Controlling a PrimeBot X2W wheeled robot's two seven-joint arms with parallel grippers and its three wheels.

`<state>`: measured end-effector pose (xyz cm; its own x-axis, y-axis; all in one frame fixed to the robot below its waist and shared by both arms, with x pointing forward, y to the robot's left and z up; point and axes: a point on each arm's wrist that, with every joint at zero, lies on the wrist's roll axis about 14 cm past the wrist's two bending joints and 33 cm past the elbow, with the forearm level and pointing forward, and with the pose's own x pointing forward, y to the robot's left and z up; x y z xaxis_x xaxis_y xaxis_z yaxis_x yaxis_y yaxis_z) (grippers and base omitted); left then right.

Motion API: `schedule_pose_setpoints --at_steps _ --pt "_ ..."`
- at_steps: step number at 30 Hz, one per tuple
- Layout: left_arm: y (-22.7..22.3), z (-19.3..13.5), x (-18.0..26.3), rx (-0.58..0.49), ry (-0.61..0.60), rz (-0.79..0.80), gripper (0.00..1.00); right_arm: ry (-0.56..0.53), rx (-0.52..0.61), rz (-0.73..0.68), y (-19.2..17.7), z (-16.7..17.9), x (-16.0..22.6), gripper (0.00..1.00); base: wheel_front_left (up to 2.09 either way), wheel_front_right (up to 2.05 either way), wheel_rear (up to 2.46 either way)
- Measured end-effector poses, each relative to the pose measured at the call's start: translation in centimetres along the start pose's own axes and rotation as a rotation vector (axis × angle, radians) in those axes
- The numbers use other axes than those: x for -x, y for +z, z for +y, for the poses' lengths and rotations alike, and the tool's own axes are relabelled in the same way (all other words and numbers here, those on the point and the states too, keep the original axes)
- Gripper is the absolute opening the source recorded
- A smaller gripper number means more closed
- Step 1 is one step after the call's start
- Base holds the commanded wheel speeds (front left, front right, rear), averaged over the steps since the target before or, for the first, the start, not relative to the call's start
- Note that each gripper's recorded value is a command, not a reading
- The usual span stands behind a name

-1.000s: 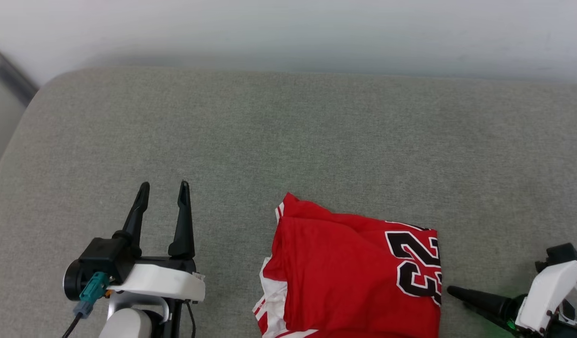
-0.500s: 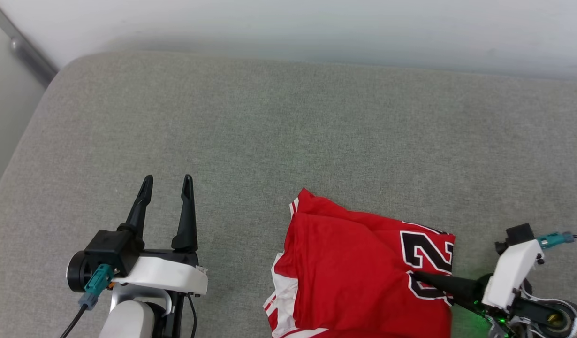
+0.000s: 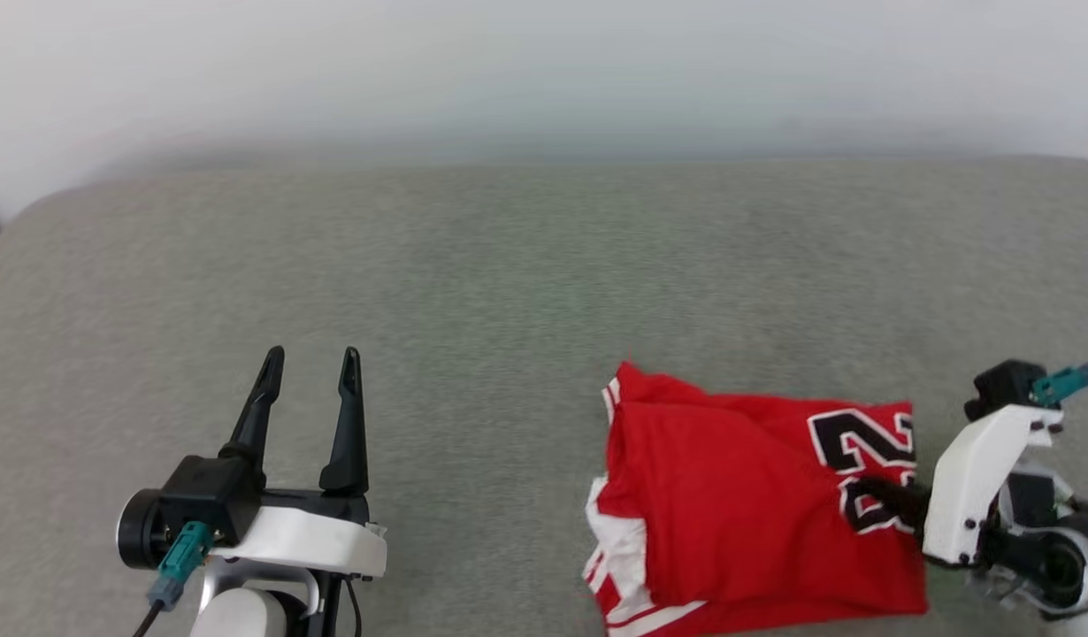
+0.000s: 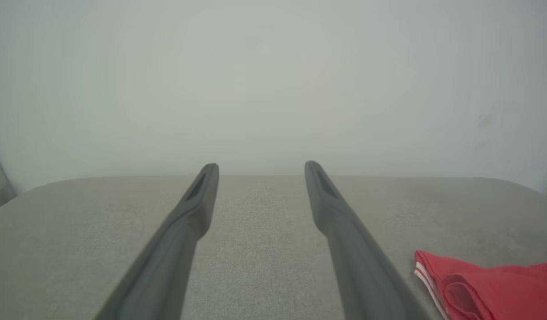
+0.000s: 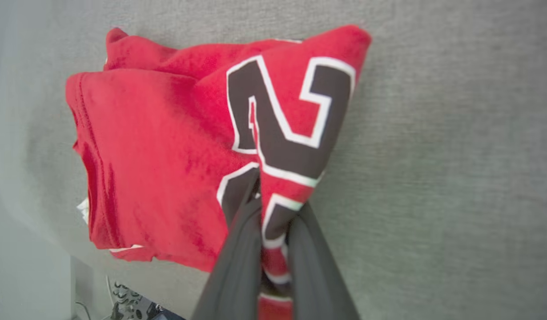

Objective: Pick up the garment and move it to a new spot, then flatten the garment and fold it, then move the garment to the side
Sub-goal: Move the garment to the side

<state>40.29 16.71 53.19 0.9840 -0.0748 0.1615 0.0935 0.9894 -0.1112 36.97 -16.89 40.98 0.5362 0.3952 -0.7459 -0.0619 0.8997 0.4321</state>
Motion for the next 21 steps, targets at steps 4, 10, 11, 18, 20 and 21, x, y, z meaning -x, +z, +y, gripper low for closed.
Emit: schedule_pose_setpoints --at_steps 4,10,11,18,20,21 --pt "-0.3 -2.8 -1.4 0.016 -0.080 -0.006 1.00 -0.128 0.045 -0.060 1.3 -3.3 2.0 0.00 0.00 0.00 0.00" --pt "-1.0 -7.7 -4.2 0.042 -0.234 -0.019 1.00 -0.284 0.035 -0.139 2.4 -7.8 4.7 0.00 0.00 0.00 0.00" --pt "-1.1 -8.5 -4.7 0.049 -0.260 -0.021 1.00 -0.317 0.033 -0.151 2.7 -8.8 5.2 0.00 0.00 0.00 0.00" --pt "-3.4 -12.8 -8.4 0.075 -0.411 -0.001 1.00 -0.554 0.028 -0.218 5.1 -16.5 7.8 0.00 0.00 0.00 0.00" --pt "-4.0 -13.6 -9.5 0.084 -0.442 -0.004 1.00 -0.641 0.042 -0.235 6.0 -19.1 8.9 0.00 0.00 0.00 0.00" --pt "-5.7 -14.4 -10.6 0.092 -0.477 0.016 1.00 -0.762 0.055 -0.252 7.0 -22.5 10.4 0.00 0.00 0.00 0.00"
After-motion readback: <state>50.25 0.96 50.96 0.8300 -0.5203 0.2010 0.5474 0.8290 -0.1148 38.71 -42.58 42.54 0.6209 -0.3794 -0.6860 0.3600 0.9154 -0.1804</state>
